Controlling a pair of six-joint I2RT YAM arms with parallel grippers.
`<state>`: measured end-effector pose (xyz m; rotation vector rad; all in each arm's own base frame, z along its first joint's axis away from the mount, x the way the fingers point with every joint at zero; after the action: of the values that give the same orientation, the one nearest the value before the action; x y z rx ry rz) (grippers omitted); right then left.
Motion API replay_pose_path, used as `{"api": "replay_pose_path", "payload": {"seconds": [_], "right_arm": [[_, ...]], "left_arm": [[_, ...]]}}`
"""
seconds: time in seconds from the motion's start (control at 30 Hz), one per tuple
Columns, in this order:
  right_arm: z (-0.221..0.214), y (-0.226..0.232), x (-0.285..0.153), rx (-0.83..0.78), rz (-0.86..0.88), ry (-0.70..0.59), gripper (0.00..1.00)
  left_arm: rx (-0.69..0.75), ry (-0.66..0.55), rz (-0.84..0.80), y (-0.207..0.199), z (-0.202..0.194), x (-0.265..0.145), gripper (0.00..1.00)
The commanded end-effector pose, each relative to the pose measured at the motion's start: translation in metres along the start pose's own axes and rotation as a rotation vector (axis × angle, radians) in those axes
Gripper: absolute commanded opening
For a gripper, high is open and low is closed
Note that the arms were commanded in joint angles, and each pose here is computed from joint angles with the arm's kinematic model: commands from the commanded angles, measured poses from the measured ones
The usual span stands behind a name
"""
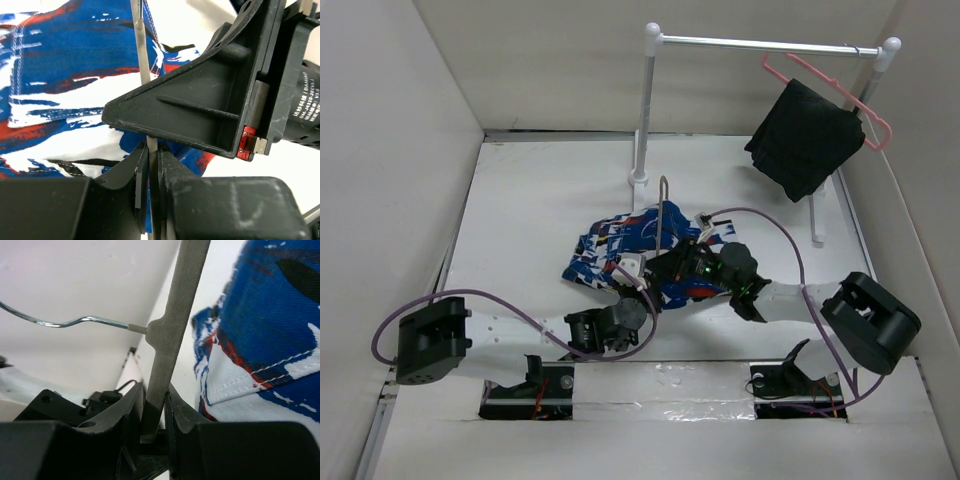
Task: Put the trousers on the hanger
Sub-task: Place the trousers on the hanger, then place the hanger at the clothesline.
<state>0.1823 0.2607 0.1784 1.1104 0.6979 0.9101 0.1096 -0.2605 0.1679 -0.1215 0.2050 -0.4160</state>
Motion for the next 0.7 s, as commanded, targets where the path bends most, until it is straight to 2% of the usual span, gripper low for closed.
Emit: {"api": "replay_pose_path", "payload": {"seconds": [0.0, 0.07, 0.1, 0.27, 0.43, 0.67], "right_arm": [[0.012, 0.040, 0.002, -0.065, 0.200, 0.012, 0.17], [0.018, 0.050, 0.000, -0.074, 0.218, 0.020, 0.15], [0.028, 0.057, 0.000, -0.081, 0.234, 0.000, 0.14], [0.063, 0.084, -0.010, -0.118, 0.273, -0.043, 0.11], [0.110, 0.112, -0.020, -0.189, 0.275, -0.123, 0.10], [0.162, 0.127, -0.019, -0.213, 0.291, -0.126, 0.04]], "left_arm": [[-0.121, -0.143, -0.067, -0.019, 0.068, -0.008, 0.00], [-0.130, -0.157, -0.070, -0.016, 0.078, -0.012, 0.00], [-0.136, -0.163, -0.073, -0.015, 0.083, -0.015, 0.06], [-0.176, -0.211, -0.102, -0.002, 0.112, -0.033, 0.21], [-0.241, -0.248, -0.093, 0.020, 0.133, -0.053, 0.23], [-0.358, -0.256, -0.055, 0.052, 0.133, -0.074, 0.24]]}}
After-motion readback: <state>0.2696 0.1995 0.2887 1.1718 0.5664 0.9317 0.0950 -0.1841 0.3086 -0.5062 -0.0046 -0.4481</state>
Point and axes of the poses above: each gripper's point midway between its finger pads, its own x axis out along the fingers, its own y axis along the line the jaws close on, z = x × y, the point moved 9 cm from there along -x, back along the fingers, and after that the axes turned 13 degrees about x, right-handed, at the moved point
